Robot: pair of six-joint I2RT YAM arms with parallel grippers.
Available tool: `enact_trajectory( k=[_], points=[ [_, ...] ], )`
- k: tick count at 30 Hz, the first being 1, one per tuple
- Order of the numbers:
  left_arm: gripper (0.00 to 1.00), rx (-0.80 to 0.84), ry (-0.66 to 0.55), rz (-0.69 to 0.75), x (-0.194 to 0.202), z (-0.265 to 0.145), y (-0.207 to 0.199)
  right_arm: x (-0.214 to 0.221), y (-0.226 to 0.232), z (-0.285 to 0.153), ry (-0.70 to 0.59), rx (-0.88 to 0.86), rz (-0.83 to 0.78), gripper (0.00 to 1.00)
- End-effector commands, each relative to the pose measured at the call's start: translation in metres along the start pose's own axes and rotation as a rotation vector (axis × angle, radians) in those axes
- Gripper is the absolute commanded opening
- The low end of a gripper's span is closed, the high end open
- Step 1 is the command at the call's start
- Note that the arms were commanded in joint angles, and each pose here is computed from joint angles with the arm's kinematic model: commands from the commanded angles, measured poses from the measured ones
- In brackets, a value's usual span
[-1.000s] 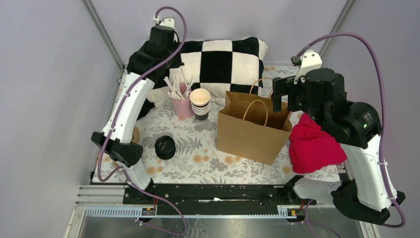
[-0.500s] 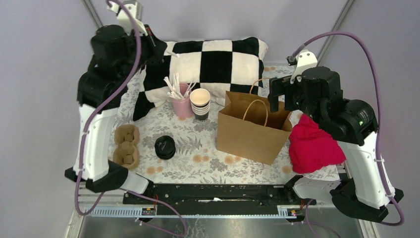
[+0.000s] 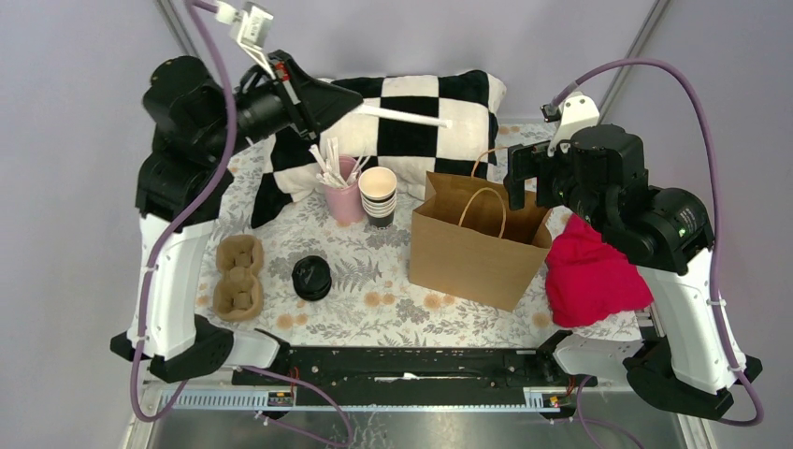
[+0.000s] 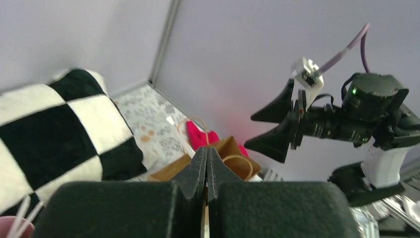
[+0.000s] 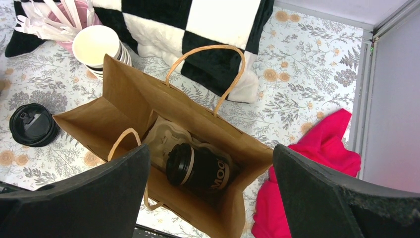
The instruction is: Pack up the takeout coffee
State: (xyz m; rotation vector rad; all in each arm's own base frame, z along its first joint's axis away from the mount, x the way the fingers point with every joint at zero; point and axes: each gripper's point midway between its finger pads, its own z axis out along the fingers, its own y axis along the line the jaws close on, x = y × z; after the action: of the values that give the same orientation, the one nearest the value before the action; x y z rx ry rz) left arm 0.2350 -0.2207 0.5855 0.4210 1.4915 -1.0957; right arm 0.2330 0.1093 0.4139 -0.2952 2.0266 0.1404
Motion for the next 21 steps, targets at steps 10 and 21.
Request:
enact_trajectory(
  k=[10, 21],
  points=[
    [0.0, 0.146, 0.258, -0.077, 0.068, 0.027, -0.027, -0.013, -0.005, -0.01, -0.073, 0.002, 0.013, 1.0],
    [0.0, 0.168, 0.273, -0.07, 0.072, 0.029, -0.031, -0.013, -0.002, -0.008, -0.07, -0.009, 0.011, 1.0]
  ],
)
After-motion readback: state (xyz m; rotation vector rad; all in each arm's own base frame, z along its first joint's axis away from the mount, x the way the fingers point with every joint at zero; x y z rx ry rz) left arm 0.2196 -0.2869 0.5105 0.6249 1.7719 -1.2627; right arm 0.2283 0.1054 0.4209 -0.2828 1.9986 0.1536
